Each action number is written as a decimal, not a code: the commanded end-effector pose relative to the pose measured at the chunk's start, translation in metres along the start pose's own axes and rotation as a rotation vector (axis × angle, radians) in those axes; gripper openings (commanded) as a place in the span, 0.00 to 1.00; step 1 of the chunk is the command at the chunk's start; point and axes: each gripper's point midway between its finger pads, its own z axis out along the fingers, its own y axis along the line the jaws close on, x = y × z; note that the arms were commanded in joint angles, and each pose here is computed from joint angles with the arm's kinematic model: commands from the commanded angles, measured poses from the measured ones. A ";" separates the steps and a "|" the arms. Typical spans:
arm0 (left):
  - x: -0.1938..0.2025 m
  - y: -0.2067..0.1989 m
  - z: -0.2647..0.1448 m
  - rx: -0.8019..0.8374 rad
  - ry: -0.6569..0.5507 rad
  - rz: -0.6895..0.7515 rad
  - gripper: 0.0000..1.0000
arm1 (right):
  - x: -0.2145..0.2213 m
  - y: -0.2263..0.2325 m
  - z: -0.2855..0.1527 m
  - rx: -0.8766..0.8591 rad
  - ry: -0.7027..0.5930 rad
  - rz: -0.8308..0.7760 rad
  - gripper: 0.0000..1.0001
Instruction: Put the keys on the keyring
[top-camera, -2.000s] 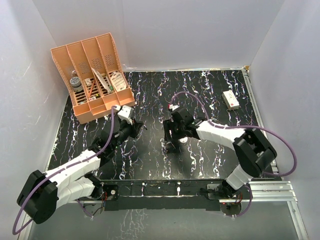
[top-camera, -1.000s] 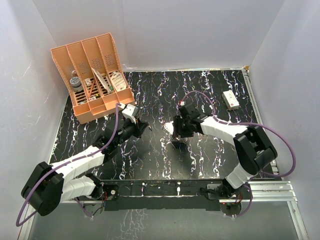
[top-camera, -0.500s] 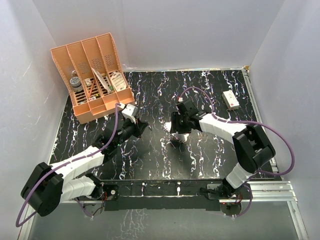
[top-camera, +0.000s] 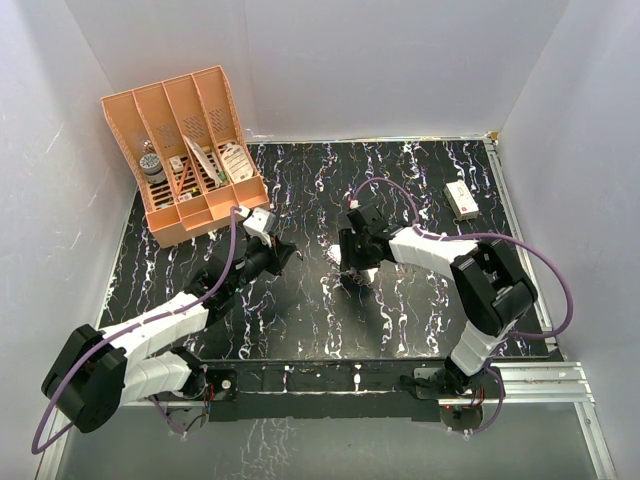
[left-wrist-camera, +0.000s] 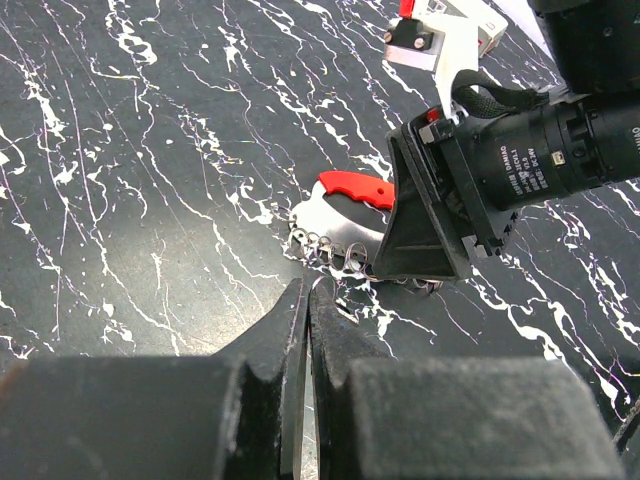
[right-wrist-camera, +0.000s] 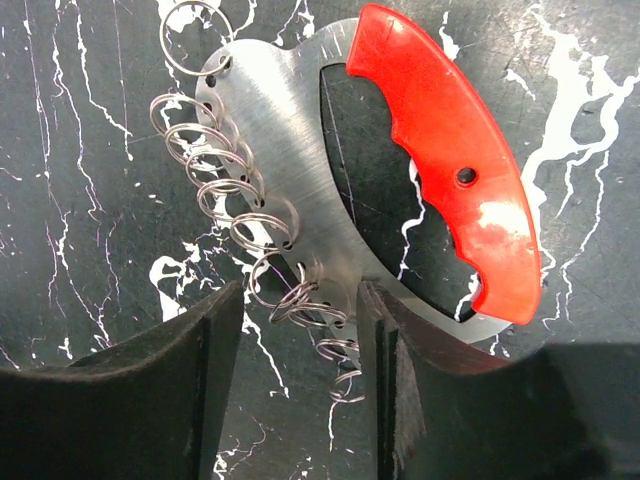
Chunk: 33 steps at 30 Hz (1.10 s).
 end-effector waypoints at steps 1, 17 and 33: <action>-0.024 -0.007 -0.002 0.017 -0.071 0.010 0.00 | -0.019 0.009 0.002 -0.011 -0.062 -0.026 0.45; -0.024 -0.007 -0.002 0.020 -0.075 0.008 0.00 | -0.020 0.000 -0.019 0.040 -0.098 -0.013 0.00; -0.055 -0.025 -0.002 0.087 -0.130 0.001 0.00 | -0.081 0.035 -0.100 -0.158 -0.506 -0.187 0.00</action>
